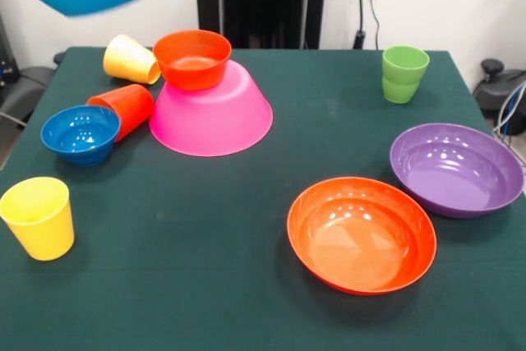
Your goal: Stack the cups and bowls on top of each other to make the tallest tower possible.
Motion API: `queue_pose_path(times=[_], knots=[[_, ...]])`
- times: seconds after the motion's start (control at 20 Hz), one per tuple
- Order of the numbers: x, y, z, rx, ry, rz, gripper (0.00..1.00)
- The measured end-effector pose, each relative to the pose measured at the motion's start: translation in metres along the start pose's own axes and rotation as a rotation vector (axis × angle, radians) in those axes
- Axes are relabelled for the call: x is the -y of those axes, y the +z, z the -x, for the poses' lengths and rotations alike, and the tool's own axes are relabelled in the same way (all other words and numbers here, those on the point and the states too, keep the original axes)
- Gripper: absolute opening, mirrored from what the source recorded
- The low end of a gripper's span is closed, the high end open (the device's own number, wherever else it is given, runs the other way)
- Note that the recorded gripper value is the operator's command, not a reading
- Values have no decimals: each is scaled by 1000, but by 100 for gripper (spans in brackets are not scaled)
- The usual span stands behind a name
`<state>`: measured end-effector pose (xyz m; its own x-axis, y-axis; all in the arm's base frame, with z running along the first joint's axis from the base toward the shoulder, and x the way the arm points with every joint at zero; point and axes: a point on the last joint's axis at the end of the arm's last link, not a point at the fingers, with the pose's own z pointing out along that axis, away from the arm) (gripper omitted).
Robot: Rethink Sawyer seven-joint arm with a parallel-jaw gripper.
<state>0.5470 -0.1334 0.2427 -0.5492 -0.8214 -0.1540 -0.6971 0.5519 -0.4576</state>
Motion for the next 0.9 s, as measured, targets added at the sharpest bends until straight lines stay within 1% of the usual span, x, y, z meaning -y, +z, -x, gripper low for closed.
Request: queue_pose_path(times=[0.2,0.25,0.35,0.45,0.5,0.7,0.9], knots=[[1,-16,-20,-13,-46,-50,0],[0,-18,-22,-16,-50,-56,0],[-3,-20,-26,-26,-56,-69,0],[-5,-20,-29,-34,-50,-79,0],[-8,-19,-32,-42,-39,-87,0],[-12,-16,-35,-52,-30,-90,0],[-20,-8,-37,-65,-31,-79,0]])
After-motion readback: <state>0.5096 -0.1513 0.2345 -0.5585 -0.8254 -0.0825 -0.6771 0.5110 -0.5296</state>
